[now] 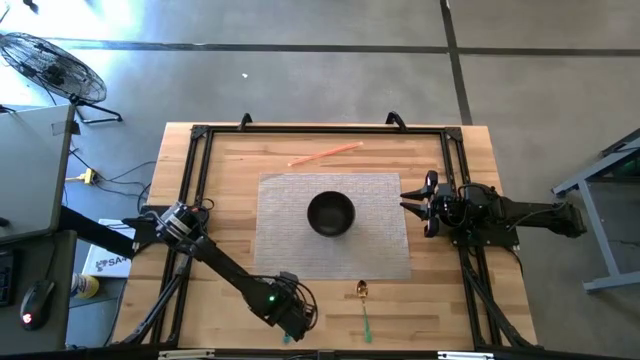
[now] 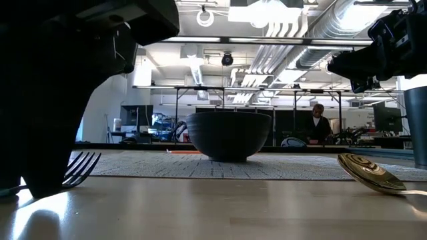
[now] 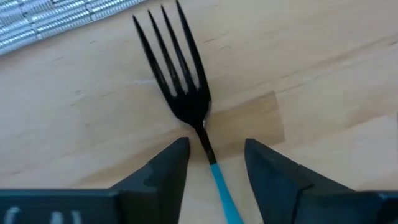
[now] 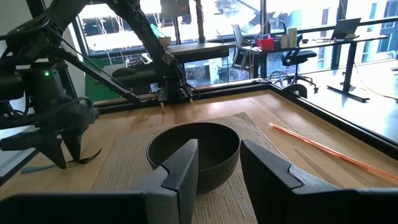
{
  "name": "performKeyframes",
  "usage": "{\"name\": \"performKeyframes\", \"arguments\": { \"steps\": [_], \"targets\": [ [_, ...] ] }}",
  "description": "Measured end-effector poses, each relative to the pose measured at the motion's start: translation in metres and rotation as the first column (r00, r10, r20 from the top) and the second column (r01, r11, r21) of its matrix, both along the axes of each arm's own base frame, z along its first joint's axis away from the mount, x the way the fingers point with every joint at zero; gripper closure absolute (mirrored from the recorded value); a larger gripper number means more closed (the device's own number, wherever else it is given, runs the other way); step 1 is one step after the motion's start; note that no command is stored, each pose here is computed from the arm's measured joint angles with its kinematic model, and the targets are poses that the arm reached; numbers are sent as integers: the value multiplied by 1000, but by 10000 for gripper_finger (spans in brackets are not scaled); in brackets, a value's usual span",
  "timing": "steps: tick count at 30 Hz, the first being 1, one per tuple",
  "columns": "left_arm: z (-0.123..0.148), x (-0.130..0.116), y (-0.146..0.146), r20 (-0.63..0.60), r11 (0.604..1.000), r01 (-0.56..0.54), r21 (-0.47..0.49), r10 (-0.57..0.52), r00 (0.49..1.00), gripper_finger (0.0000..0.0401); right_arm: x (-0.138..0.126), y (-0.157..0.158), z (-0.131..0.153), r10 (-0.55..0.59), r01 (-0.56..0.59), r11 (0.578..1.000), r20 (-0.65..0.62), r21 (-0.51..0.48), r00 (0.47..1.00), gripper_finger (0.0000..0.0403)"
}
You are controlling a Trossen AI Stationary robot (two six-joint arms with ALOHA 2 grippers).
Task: Pick & Place Utensil
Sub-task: Put the blue fork into the black bowl
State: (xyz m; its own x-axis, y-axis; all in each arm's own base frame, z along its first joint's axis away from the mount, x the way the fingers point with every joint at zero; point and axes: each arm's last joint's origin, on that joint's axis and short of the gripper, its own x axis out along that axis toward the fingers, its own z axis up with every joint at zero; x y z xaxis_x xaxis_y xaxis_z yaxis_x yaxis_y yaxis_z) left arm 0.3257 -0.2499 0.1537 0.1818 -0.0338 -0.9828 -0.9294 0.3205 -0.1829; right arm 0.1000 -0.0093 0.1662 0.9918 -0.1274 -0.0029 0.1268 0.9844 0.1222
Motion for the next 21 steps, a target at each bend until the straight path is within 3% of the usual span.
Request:
{"name": "performKeyframes", "arguments": {
  "steps": [10, 21],
  "targets": [
    [-3, -4, 3, -45, 998, 56, 33, -55, 997, 338, 0, 0, 0, 0, 0, 1000, 0, 0, 1000, 288],
    [-3, -5, 3, -57, 992, 115, 46, -113, 992, 385, 0, 0, 0, 0, 0, 1000, 0, 0, 1000, 288]
  ]
}}
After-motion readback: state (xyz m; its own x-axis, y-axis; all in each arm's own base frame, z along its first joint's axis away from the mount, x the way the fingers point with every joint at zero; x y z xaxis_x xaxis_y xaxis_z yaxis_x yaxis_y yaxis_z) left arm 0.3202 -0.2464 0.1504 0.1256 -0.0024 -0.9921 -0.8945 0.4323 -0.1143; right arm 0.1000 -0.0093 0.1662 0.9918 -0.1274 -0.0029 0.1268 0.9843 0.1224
